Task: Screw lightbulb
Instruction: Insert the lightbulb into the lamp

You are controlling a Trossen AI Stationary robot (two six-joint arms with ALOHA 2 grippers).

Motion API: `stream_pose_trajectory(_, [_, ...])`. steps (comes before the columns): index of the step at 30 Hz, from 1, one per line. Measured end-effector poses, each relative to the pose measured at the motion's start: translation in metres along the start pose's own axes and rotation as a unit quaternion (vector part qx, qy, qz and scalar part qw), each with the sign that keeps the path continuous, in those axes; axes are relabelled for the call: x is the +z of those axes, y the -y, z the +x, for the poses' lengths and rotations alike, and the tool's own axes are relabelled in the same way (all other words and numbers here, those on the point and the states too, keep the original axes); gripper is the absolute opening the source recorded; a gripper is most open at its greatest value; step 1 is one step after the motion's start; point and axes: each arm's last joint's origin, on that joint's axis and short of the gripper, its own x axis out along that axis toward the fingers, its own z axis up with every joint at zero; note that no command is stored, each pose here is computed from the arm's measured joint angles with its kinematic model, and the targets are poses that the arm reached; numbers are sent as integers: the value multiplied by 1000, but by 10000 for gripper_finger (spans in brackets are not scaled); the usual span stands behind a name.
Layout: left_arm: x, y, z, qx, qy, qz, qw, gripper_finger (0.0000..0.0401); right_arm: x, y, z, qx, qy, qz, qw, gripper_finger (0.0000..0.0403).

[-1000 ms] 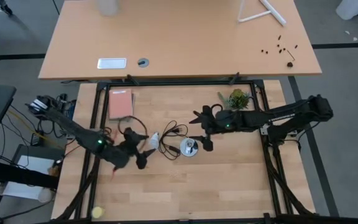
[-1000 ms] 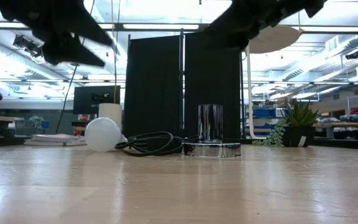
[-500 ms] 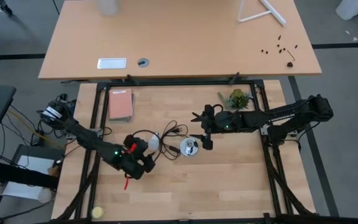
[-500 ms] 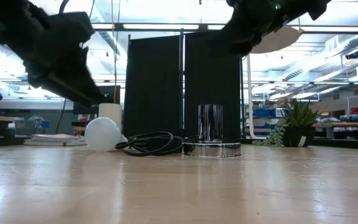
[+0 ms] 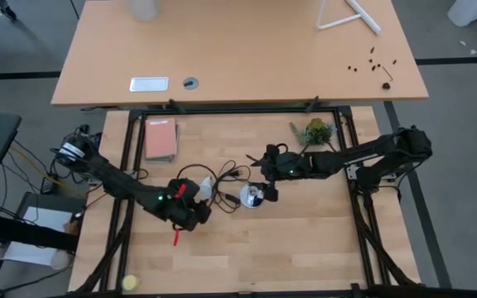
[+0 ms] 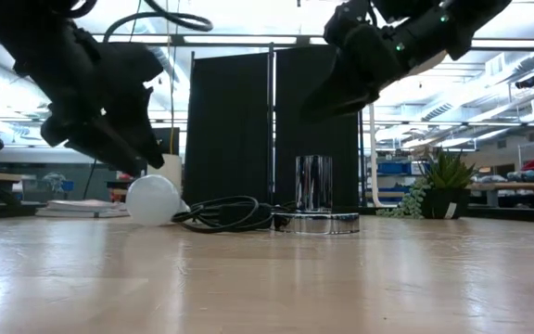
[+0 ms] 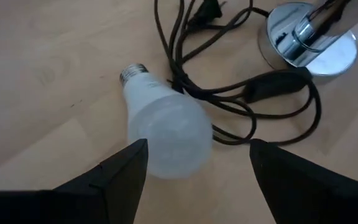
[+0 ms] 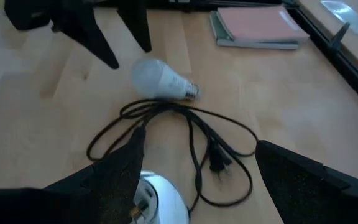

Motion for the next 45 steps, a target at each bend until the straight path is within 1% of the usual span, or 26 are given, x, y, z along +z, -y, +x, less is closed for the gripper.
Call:
stream_pose_trajectory(5, [-3, -4, 4, 31, 21, -14, 999, 286, -2, -1, 5, 0, -2, -1, 1000, 320])
stream_pose_trajectory(11, [-5, -4, 15, 51, 19, -11, 998, 286, 0, -1, 6, 0, 14, -7, 1000, 320])
stream_pose_trajectory(14, [-7, -3, 21, 56, 18, -13, 998, 294, 1, 0, 6, -1, 20, -10, 1000, 320])
stream_pose_trajectory(17, [-7, -2, 26, 58, 20, -19, 998, 315, 2, 1, 6, -3, 23, -9, 1000, 320])
stream_pose_trajectory(21, [-4, -2, 31, 59, 24, -27, 998, 357, 2, 1, 6, -4, 25, -10, 1000, 320])
stream_pose_trajectory(24, [-1, -3, 36, 63, 25, -14, 998, 383, 3, 1, 6, -4, 28, -11, 1000, 320])
stream_pose_trajectory(26, [3, -3, 39, 62, 28, -14, 998, 392, 3, 1, 6, -3, 28, -11, 1000, 320])
stream_pose_trajectory(30, [12, -9, 47, 81, 22, -7, 996, 392, 3, 1, 6, -3, 30, -11, 999, 320])
stream_pose_trajectory(34, [18, -16, 56, 89, -12, 3, 996, 391, 3, 1, 6, -3, 30, -8, 1000, 320])
stream_pose_trajectory(39, [14, -27, 67, 97, -56, 8, 994, 391, 3, 0, 6, -1, 30, -3, 1000, 320])
stream_pose_trajectory(45, [12, -30, 67, 100, -60, 17, 993, 390, 4, -1, 6, 1, 35, 2, 999, 320])
